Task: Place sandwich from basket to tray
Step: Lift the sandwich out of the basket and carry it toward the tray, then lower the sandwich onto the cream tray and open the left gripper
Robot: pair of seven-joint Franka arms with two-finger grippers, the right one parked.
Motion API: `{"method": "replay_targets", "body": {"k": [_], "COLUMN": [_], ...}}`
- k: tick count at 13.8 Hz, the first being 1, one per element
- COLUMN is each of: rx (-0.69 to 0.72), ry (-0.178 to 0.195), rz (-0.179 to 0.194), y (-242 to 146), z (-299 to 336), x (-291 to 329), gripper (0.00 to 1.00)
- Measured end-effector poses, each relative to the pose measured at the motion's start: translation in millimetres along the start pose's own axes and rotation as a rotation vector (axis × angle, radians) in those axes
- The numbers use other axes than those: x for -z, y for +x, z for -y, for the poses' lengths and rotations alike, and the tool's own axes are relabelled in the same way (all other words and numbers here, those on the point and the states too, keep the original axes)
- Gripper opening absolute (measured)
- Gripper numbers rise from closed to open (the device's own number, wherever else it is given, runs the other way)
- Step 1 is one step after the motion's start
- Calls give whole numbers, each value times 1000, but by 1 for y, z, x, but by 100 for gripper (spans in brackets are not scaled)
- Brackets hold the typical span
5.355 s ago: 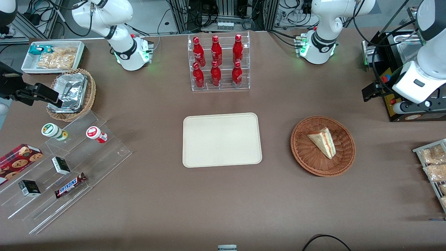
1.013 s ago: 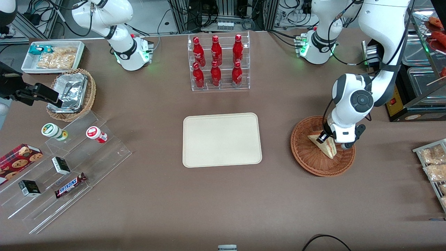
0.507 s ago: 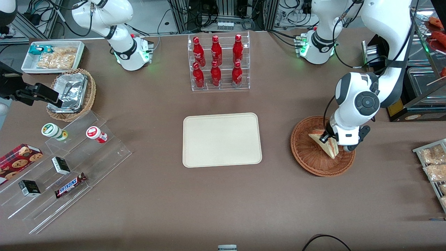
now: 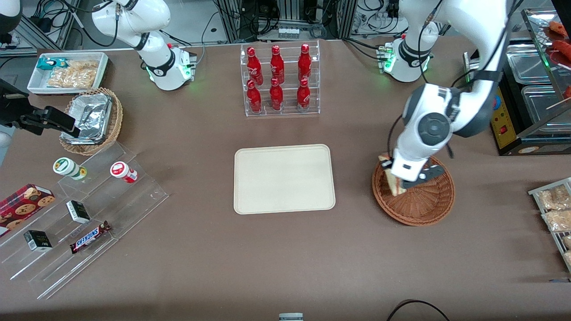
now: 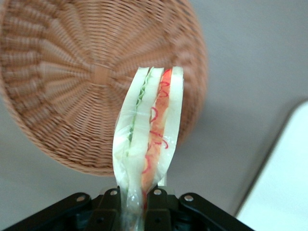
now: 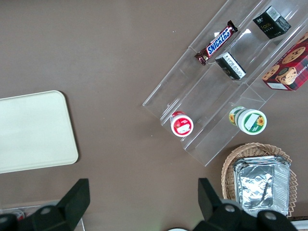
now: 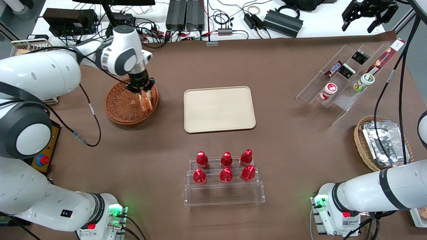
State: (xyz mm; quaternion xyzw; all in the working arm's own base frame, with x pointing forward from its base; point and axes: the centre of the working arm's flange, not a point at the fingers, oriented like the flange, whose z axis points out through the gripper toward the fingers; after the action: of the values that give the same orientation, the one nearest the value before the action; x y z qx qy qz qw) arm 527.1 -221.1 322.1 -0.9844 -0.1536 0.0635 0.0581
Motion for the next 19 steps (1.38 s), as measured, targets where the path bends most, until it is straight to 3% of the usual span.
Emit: {"method": "replay_targets", "body": {"k": [5, 13, 19], "rx": [-108, -39, -22], "ry": [-6, -42, -61], "rz": [-29, -64, -74], "y": [-34, -79, -109], "z": [-96, -221, -279], "x": [-4, -25, -47], "gripper": [16, 16, 16]}}
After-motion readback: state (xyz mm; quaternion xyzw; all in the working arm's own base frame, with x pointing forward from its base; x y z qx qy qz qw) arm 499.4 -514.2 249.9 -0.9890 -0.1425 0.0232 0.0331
